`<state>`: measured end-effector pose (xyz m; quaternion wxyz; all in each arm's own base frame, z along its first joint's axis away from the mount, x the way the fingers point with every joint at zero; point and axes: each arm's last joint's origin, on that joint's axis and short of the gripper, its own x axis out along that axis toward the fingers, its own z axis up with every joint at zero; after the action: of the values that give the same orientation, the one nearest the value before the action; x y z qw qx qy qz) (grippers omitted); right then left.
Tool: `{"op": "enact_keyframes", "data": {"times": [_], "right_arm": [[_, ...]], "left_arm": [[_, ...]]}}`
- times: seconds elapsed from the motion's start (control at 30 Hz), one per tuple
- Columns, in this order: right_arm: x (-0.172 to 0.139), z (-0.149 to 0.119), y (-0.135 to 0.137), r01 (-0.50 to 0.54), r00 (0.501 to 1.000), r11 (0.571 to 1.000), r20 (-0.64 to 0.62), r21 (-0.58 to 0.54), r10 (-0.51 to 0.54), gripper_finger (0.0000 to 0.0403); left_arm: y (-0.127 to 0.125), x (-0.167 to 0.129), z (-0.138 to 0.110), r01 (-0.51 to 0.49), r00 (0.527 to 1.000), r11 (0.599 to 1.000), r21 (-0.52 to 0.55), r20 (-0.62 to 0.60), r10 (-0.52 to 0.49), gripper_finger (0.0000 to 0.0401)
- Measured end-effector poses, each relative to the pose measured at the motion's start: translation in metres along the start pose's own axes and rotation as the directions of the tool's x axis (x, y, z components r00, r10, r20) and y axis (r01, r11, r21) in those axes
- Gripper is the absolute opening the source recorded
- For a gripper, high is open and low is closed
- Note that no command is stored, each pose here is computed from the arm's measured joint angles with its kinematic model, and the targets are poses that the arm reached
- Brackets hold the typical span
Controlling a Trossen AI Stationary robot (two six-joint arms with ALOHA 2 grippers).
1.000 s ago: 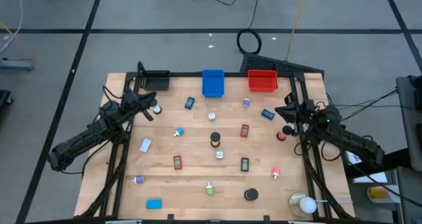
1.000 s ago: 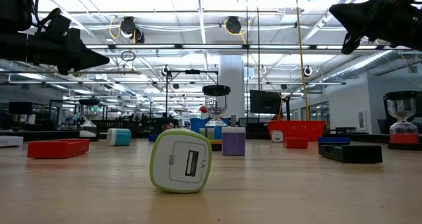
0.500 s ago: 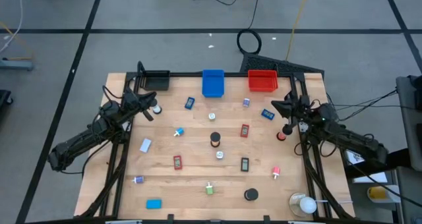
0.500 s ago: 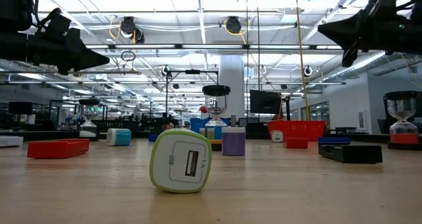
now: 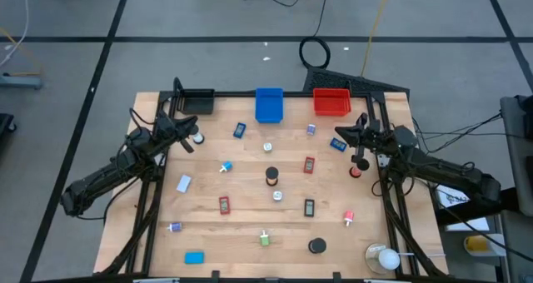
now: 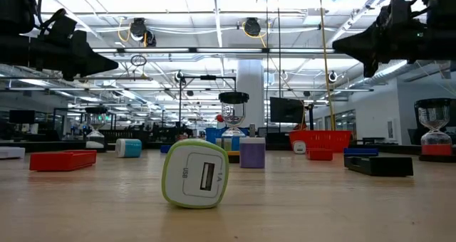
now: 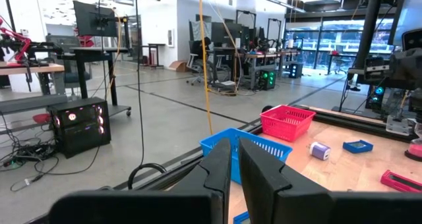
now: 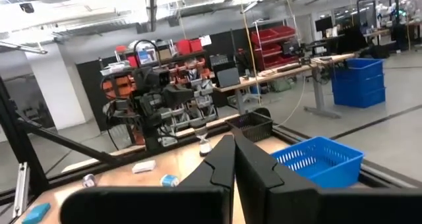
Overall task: Pick & Place Office items
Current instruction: Put the top purple charger adapter into the red basket
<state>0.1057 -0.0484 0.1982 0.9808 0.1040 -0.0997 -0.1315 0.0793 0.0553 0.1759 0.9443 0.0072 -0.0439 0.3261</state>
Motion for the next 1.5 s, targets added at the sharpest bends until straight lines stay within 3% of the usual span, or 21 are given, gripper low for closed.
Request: {"op": "enact_keyframes", "data": {"times": [0.2, 0.67, 0.87, 1.03, 1.5], "right_arm": [[0.004, -0.005, -0.002, 0.012, 0.999, 1.0, -0.047, -0.012, -0.013, 0.0001], [0.005, -0.001, -0.002, 0.033, 0.999, 0.997, -0.004, -0.063, -0.033, 0.0001], [0.01, 0.014, 0.001, 0.035, 0.999, 0.995, -0.003, -0.098, -0.035, 0.0001], [0.02, 0.021, 0.001, 0.037, 0.998, 0.993, -0.045, -0.115, -0.042, 0.0001], [0.035, 0.006, -0.006, 0.055, 0.983, 0.993, -0.167, -0.107, -0.072, 0.0001]], "left_arm": [[0.0, 0.0, 0.0, 0.0, 1.0, 1.0, 0.0, 0.0, 0.0, 0.0037], [0.0, 0.0, 0.0, -0.001, 1.0, 1.0, 0.0, 0.0, 0.001, 0.0037], [0.0, 0.0, 0.0, 0.0, 1.0, 1.0, 0.0, 0.0, 0.0, 0.0037], [0.0, 0.0, 0.0, -0.001, 1.0, 1.0, 0.0, 0.0, 0.001, 0.0037], [0.0, 0.0, 0.0, 0.0, 1.0, 1.0, 0.0, 0.0, 0.0, 0.0037]]}}
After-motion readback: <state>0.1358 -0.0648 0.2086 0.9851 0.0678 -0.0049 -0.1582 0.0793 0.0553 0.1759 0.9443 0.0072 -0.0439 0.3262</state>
